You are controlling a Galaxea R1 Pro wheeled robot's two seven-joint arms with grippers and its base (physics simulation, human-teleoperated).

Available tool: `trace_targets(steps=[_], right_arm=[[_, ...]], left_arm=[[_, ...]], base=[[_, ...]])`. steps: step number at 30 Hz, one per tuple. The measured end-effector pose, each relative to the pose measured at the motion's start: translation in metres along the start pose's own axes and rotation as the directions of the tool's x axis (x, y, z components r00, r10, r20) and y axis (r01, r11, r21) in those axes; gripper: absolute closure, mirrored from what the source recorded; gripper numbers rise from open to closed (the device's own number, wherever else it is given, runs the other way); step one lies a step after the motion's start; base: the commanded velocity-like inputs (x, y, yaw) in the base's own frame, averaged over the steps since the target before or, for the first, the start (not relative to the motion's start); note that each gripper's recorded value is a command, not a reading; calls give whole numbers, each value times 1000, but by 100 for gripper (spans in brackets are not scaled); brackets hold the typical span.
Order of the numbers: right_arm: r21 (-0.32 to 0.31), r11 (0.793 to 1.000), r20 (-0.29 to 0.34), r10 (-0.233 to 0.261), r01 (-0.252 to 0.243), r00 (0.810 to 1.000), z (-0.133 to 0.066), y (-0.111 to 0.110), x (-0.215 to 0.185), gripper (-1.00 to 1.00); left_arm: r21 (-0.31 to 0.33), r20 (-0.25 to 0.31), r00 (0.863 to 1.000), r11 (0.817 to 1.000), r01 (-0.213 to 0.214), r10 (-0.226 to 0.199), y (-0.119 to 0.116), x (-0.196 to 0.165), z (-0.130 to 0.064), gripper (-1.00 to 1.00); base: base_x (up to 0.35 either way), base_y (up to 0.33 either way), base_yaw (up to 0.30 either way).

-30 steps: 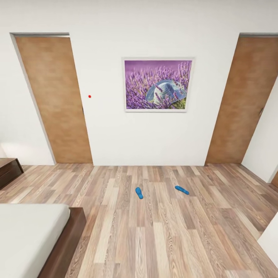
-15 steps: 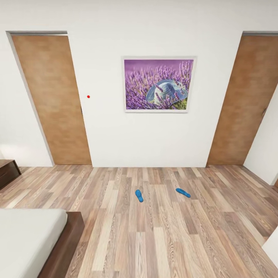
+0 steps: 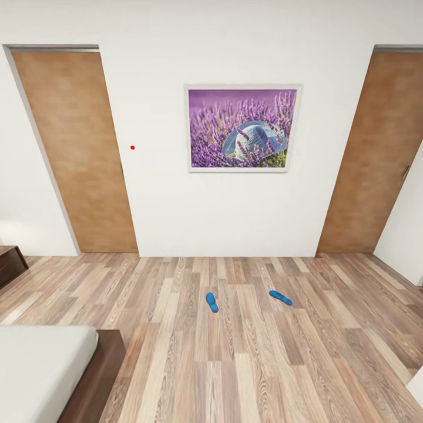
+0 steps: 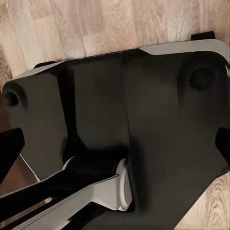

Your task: In the bedroom, move the book from the bed onto either nightstand, and place the two sandals side by side next to the bed.

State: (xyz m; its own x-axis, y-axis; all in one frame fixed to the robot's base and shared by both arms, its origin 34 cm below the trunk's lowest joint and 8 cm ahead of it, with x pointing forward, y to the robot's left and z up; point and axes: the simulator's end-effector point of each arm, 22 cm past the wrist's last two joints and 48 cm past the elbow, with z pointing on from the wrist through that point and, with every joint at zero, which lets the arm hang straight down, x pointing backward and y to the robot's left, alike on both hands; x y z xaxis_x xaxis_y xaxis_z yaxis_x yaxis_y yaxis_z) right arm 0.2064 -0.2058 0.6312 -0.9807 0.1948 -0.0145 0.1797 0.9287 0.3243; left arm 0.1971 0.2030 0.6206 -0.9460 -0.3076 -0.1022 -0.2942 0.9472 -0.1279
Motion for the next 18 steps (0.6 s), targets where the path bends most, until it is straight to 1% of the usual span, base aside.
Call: trace_targets(steps=[8,18], right_arm=[[4,1000,-1,-5,5,1000,-1,-3,0,-100],[6,1000,-1,-7,7,1000,-1,-5,0,-100]], left_arm=[[0,0,1000,1000,1,-1,0,0,0,-100],[5,-2,1000,1000,1,-1,-4,1,0,-100]], base=[[154,-5,0],[155,-56,0]])
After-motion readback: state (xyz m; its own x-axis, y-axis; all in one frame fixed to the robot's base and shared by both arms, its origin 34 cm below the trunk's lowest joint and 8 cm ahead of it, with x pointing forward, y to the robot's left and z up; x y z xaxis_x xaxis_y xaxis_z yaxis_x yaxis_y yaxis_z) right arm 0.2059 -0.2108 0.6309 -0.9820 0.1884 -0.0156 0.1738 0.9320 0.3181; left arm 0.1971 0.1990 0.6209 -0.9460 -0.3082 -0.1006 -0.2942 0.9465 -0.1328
